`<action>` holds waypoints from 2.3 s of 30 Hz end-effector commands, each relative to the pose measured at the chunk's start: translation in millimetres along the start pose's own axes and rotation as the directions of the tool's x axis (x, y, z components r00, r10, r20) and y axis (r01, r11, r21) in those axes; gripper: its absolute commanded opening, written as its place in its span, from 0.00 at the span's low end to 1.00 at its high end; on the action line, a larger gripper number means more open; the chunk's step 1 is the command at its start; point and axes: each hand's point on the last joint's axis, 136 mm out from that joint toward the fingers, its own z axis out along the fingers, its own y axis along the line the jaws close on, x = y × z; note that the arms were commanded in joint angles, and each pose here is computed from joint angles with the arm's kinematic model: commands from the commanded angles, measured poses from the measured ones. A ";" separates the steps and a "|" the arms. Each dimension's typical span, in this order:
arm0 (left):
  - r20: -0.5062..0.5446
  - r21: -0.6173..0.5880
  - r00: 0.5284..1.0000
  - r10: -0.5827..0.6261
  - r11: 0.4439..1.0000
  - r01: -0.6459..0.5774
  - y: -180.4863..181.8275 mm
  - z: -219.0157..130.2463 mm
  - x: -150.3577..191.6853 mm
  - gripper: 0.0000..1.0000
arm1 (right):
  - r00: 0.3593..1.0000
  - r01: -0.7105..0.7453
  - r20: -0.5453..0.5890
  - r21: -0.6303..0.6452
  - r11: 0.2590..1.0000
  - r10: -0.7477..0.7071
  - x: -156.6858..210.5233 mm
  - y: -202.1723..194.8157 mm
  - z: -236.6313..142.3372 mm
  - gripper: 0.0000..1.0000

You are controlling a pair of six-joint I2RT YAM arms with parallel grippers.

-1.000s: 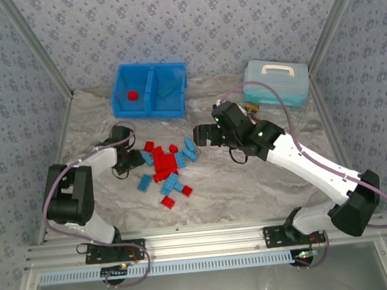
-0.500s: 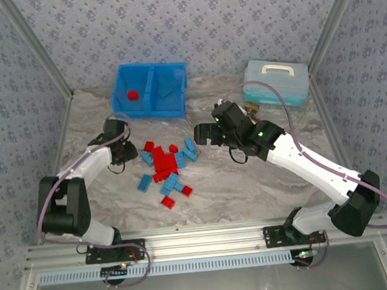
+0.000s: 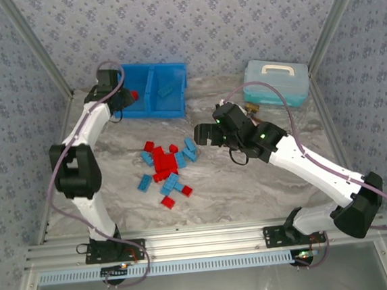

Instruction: Sort the legos into containers by color

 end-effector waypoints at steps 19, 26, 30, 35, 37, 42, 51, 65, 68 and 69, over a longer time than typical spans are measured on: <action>-0.031 0.135 0.999 -0.016 0.991 0.020 -32.0 12.9 -42.2 0.52 | 0.998 0.058 0.004 0.140 0.988 -0.059 10.8 -32.1 -2.7 1.00; 0.073 0.250 0.997 -0.019 0.968 0.000 -31.4 -114.1 -22.0 0.53 | 0.946 0.288 -0.169 0.050 0.956 -0.276 32.6 -4.4 58.9 1.00; 0.121 0.289 0.989 0.083 0.950 -0.115 -24.8 -179.2 15.4 0.57 | 0.856 0.460 -0.256 -0.019 0.888 -0.449 47.6 8.5 103.4 0.99; 0.088 0.233 0.967 0.239 0.939 -0.253 7.7 -217.9 68.8 0.68 | 0.767 0.570 -0.337 -0.033 0.821 -0.546 60.8 1.0 157.7 0.95; 0.059 0.207 0.958 0.279 0.936 -0.285 21.6 -221.3 89.4 0.75 | 0.772 0.553 -0.359 -0.025 0.833 -0.524 60.6 -1.6 173.9 0.91; 0.043 0.187 0.948 0.317 0.929 -0.319 40.0 -213.5 120.2 0.87 | 0.808 0.503 -0.356 -0.002 0.864 -0.471 53.4 -1.9 203.8 0.76; 0.023 0.250 0.954 0.300 0.922 -0.296 30.2 -197.0 124.5 0.97 | 0.827 0.409 -0.416 -0.020 0.913 -0.379 68.1 -8.6 238.5 0.59; 0.044 0.255 0.957 0.287 0.923 -0.289 31.2 -201.3 125.1 0.99 | 0.831 0.399 -0.452 0.076 0.914 -0.325 69.5 -28.2 244.2 0.27; 0.047 0.253 0.958 0.285 0.924 -0.287 31.6 -201.4 124.4 0.99 | 0.874 0.371 -0.360 0.060 0.927 -0.326 35.9 -6.2 220.2 0.24; 0.046 0.252 0.957 0.285 0.924 -0.287 32.0 -201.4 124.9 0.99 | 0.893 0.356 -0.314 0.048 0.933 -0.324 21.0 4.0 210.0 0.24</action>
